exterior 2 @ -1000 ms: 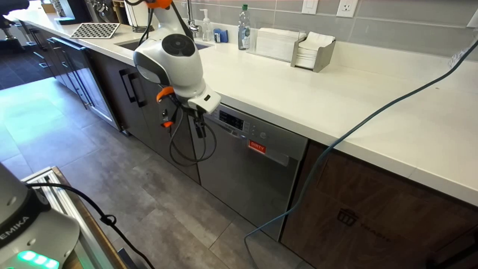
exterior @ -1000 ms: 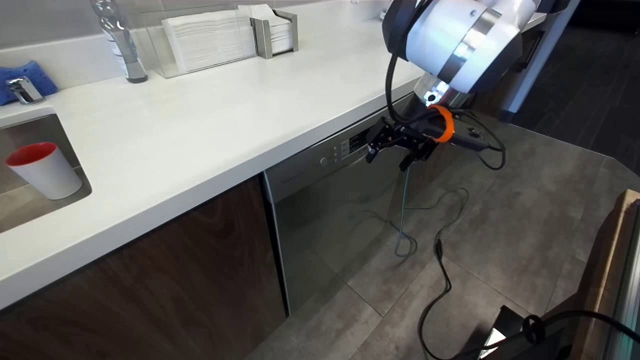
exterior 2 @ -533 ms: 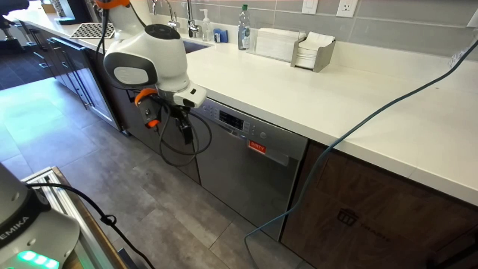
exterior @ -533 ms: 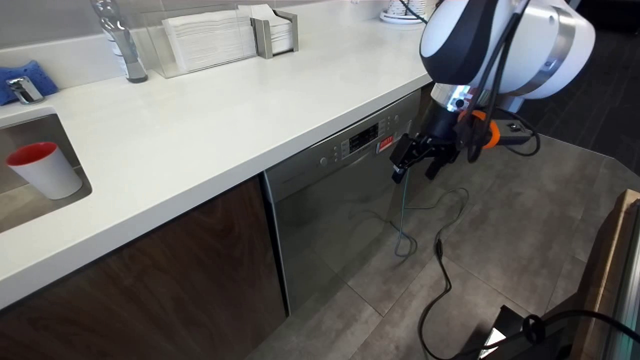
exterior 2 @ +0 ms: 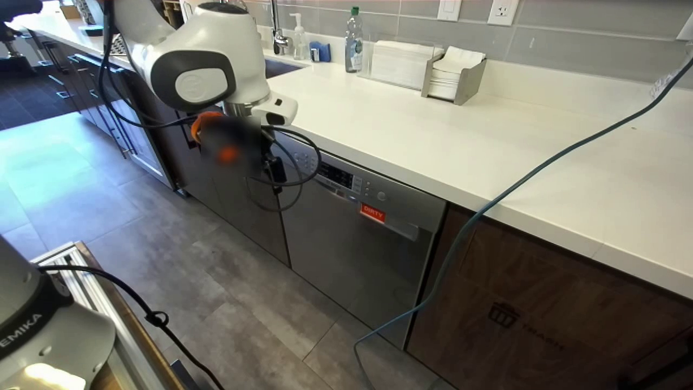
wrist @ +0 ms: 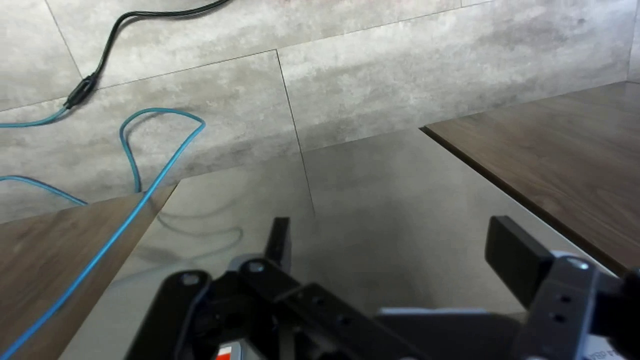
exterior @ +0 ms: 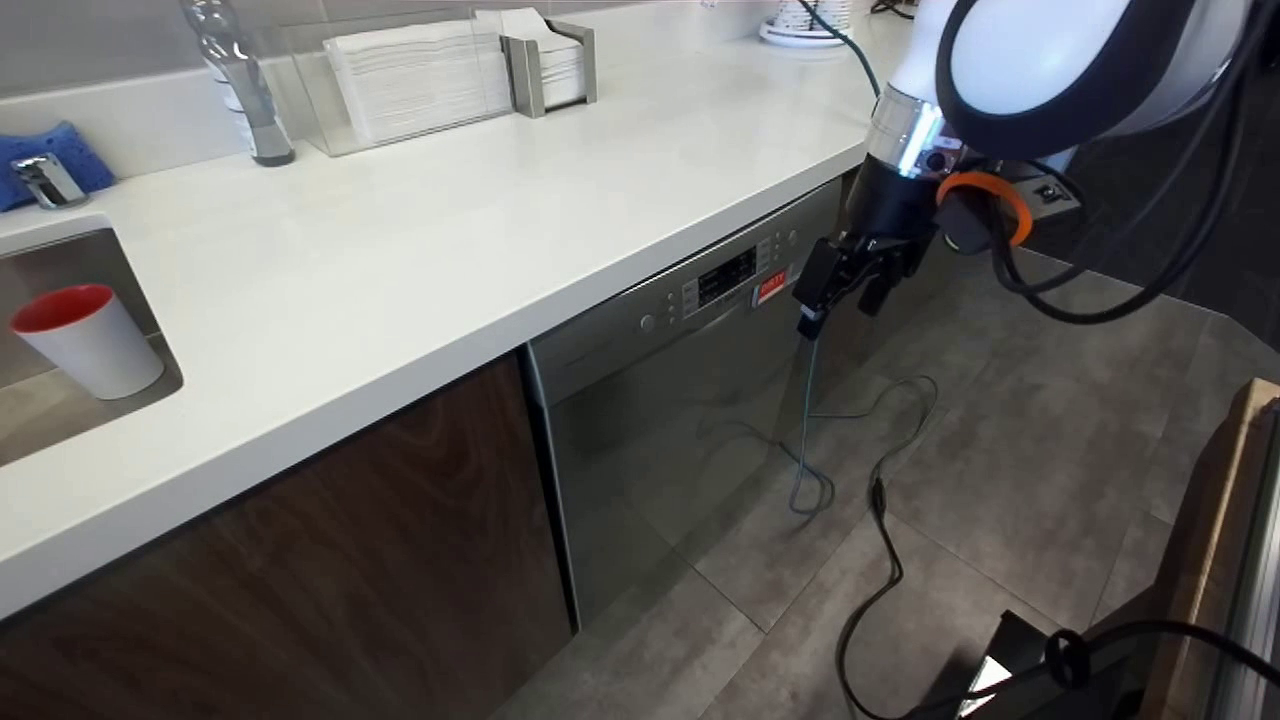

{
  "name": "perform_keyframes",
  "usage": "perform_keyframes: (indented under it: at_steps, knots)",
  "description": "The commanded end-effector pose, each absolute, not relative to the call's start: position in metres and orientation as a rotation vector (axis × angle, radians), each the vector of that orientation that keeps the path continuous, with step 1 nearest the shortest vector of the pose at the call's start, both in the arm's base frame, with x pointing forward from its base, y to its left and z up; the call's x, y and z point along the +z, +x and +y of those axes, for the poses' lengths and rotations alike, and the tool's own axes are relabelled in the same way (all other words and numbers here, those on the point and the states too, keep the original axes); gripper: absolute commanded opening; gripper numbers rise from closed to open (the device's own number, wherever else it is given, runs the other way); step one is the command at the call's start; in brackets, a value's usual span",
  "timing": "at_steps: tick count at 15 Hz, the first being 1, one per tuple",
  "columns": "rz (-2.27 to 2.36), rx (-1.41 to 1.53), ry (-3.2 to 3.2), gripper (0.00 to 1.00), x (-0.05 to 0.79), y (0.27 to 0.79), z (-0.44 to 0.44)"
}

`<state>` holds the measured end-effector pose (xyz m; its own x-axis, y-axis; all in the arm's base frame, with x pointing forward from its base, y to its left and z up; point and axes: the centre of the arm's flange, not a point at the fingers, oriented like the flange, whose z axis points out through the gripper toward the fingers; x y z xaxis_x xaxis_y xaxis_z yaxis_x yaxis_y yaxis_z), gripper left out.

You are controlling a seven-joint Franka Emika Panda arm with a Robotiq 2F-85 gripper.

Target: Press a button on the washing machine

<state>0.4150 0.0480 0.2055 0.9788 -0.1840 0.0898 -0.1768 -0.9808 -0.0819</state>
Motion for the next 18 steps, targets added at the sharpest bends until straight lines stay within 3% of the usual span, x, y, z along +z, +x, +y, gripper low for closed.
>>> perform_keyframes:
  at_steps: [1,12,18]
  knots:
    - [0.200,-0.132,-3.063,1.00,0.260,0.412,0.066]
    - [-0.021,-0.127,-3.110,1.00,0.317,0.402,0.127]
    - [-0.041,-0.139,-3.103,1.00,0.308,0.405,0.126]
